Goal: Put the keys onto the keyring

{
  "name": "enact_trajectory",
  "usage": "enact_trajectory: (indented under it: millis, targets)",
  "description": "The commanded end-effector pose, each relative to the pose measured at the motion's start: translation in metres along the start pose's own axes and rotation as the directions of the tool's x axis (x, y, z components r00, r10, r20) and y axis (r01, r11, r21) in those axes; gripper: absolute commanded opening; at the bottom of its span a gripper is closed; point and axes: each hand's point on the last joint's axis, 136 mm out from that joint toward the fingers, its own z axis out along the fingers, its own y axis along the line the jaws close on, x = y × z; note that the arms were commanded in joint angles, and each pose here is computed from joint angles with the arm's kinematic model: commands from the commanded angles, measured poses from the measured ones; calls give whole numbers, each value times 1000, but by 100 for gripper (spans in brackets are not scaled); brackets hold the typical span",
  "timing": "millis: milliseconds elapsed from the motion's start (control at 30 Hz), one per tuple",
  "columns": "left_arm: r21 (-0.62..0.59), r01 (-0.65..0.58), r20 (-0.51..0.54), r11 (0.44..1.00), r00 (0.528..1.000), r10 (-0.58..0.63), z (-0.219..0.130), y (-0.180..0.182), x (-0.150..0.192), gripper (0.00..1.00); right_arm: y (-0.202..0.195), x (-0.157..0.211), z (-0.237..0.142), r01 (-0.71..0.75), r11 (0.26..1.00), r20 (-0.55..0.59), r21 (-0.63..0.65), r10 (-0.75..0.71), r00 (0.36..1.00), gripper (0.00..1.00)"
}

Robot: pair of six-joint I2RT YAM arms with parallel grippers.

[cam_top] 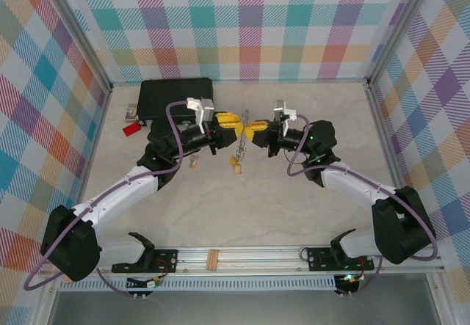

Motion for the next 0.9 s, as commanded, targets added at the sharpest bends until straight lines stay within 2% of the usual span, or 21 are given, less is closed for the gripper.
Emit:
enact_trajectory:
  millis: [0, 267, 433, 533, 633, 800, 867]
  targets:
    - [19, -7, 13, 1000, 1000, 6, -6, 0, 0, 35, 12, -22, -1, 61, 998, 55, -29, -59, 997, 0]
    - [53, 27, 6, 998, 1000, -28, -4, 1, 6, 34, 15, -24, -2, 52, 998, 69, -41, -49, 996, 0]
    - [115, 36, 12, 993, 999, -38, 0, -6, 3, 33, 15, -23, -2, 40, 998, 67, -48, -37, 997, 0]
    - [139, 53, 6, 989, 998, -54, 2, -8, 3, 25, 15, -22, -2, 34, 998, 68, -49, -31, 997, 0]
    - [146, 52, 12, 988, 998, -55, 2, -9, 2, 10, 15, -21, -2, 29, 998, 64, -51, -26, 998, 0]
    - [141, 37, 16, 989, 999, -40, 0, -11, 0, 6, 12, -17, -3, 25, 999, 58, -38, -23, 998, 0]
    - [138, 31, 11, 990, 999, -32, -1, -11, 0, 0, 9, -14, -2, 17, 999, 48, -29, -16, 999, 0]
